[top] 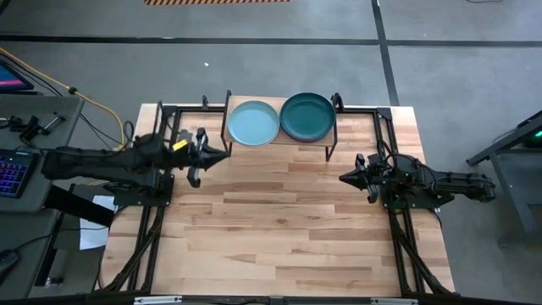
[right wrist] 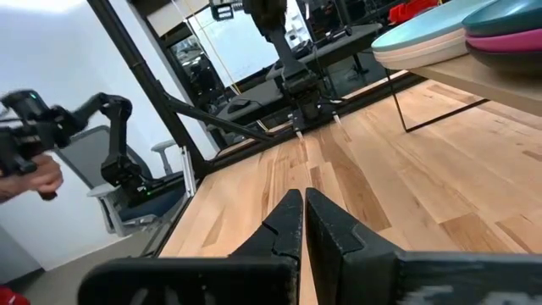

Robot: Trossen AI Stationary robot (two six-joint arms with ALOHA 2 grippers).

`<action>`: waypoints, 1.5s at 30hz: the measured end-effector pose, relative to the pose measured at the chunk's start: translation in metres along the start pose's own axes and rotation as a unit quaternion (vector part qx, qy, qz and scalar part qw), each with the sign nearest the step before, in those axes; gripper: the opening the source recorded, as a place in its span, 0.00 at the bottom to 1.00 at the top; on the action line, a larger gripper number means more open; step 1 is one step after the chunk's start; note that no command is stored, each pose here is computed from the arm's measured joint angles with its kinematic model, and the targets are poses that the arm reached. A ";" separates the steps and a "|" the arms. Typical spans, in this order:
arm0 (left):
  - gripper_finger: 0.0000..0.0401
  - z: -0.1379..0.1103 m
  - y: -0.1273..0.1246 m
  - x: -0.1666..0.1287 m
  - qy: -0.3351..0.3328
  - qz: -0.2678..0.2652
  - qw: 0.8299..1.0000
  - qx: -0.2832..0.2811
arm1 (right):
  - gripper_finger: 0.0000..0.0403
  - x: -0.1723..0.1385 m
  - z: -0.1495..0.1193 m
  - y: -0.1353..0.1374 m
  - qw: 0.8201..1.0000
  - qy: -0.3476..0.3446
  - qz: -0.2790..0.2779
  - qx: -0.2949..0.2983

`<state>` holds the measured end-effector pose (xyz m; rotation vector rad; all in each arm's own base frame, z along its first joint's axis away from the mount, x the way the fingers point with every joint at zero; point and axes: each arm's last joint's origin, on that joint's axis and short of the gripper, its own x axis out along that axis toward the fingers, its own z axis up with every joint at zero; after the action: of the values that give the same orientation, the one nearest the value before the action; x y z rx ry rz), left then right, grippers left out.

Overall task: Place and stack plates onto a shelf
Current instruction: Return to Home Position

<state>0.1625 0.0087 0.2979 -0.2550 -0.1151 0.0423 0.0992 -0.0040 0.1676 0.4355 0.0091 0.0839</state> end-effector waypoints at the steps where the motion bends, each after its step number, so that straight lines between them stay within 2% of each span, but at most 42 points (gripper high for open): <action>1: 0.00 -0.007 0.001 -0.003 -0.012 -0.004 1.000 -0.009 | 0.00 0.000 0.000 0.000 1.000 0.000 0.000 0.000; 4: 0.00 -0.033 0.005 -0.016 -0.009 -0.011 1.000 -0.026 | 0.00 0.000 0.000 0.000 1.000 0.000 0.000 0.000; 13: 0.00 -0.053 0.011 -0.061 -0.081 -0.045 0.996 -0.016 | 0.00 0.000 0.000 0.000 1.000 0.000 0.000 0.000; 22: 0.00 -0.083 0.017 -0.082 -0.110 -0.096 0.987 -0.064 | 0.00 0.000 0.000 0.000 1.000 0.000 0.000 0.000; 25: 0.00 -0.088 0.016 -0.082 -0.096 -0.101 0.988 -0.063 | 0.00 0.000 0.000 0.000 1.000 0.000 0.000 0.000; 32: 0.00 -0.095 0.013 -0.081 -0.067 -0.106 0.992 -0.016 | 0.00 0.000 0.000 0.000 1.000 0.000 0.000 0.000; 40: 0.00 -0.112 0.018 -0.079 0.015 -0.072 0.996 0.041 | 0.00 0.000 0.000 0.000 1.000 0.000 0.000 0.000; 43: 0.00 -0.121 0.020 -0.080 0.060 -0.065 0.995 0.043 | 0.00 0.000 0.000 0.000 1.000 0.000 0.000 0.000; 45: 0.00 -0.121 0.020 -0.079 0.064 -0.066 0.995 0.043 | 0.00 0.000 0.000 0.000 1.000 0.000 0.000 0.000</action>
<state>0.0980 -0.0062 0.1679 -0.1638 -0.0029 -0.1002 0.0992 -0.0040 0.1675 0.4356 0.0101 0.0832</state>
